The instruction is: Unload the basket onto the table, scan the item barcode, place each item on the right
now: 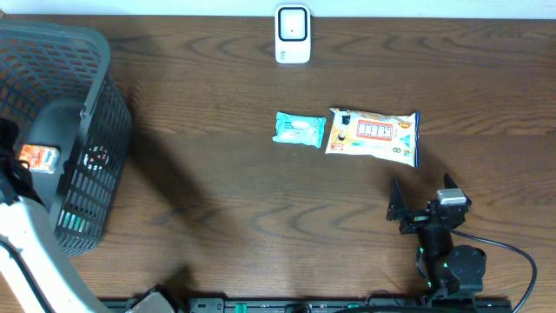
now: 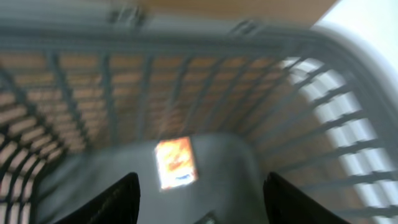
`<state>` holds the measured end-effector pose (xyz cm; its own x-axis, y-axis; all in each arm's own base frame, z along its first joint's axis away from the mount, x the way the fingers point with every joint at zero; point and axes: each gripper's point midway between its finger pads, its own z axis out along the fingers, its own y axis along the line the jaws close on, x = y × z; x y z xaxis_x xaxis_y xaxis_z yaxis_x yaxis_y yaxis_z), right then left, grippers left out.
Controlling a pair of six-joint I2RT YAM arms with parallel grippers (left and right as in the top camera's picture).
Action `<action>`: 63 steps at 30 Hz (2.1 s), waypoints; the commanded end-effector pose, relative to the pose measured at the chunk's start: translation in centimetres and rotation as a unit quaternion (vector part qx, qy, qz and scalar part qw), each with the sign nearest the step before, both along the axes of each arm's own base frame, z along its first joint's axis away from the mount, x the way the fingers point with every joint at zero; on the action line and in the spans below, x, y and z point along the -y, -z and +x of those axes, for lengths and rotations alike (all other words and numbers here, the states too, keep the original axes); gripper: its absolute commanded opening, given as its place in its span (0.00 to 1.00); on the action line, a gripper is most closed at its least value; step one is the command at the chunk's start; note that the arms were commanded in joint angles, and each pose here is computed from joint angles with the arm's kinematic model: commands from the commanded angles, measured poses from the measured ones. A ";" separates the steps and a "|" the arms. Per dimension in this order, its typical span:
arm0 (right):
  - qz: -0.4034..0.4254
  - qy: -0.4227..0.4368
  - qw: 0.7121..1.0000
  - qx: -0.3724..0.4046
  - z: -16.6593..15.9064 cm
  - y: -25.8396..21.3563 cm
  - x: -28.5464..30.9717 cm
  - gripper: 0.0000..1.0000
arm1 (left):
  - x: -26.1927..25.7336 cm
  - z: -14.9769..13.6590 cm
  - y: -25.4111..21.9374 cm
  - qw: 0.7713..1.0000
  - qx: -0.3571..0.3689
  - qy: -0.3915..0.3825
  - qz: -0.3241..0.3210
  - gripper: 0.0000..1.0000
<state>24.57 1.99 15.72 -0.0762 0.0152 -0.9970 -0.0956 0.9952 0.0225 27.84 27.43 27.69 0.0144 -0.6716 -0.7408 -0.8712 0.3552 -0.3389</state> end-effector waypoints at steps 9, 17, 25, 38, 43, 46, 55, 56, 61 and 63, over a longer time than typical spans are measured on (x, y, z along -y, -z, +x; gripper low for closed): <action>0.005 0.002 1.000 -0.002 0.0 0.1 0.1 0.99 | -2.6 -1.0 12.4 0.978 -0.096 -0.088 -0.164 0.64; 0.005 0.002 1.000 -0.002 0.0 0.1 0.1 0.99 | -3.4 -0.1 17.8 0.967 -0.136 -0.089 -0.196 0.64; 0.005 0.002 1.000 -0.002 0.0 0.1 0.1 0.99 | -3.2 4.8 19.9 0.973 -0.088 0.018 -0.213 0.63; 0.005 0.002 1.000 -0.002 0.0 0.1 0.1 0.99 | -4.1 4.8 23.9 0.968 -0.111 0.000 -0.224 0.64; 0.005 0.002 1.000 -0.002 0.0 0.1 0.1 0.99 | -4.6 5.3 23.7 0.972 -0.102 0.003 -0.213 0.63; 0.005 0.002 1.000 -0.002 0.0 0.1 0.1 0.99 | -4.6 5.4 23.6 0.973 -0.104 0.009 -0.208 0.51; 0.005 0.002 1.000 -0.002 0.0 0.1 0.1 0.99 | -4.2 5.0 24.6 0.970 -0.120 0.018 -0.212 0.43; 0.005 0.002 1.000 -0.002 0.0 0.1 0.1 0.99 | -4.2 4.9 24.8 0.969 -0.121 0.018 -0.214 0.43; 0.005 0.002 1.000 -0.002 0.0 0.1 0.1 0.99 | -3.9 4.7 25.7 0.966 -0.130 0.018 -0.224 0.42; 0.005 0.002 1.000 -0.002 0.0 0.1 0.1 0.99 | -3.7 4.5 25.8 0.964 -0.135 0.019 -0.228 0.15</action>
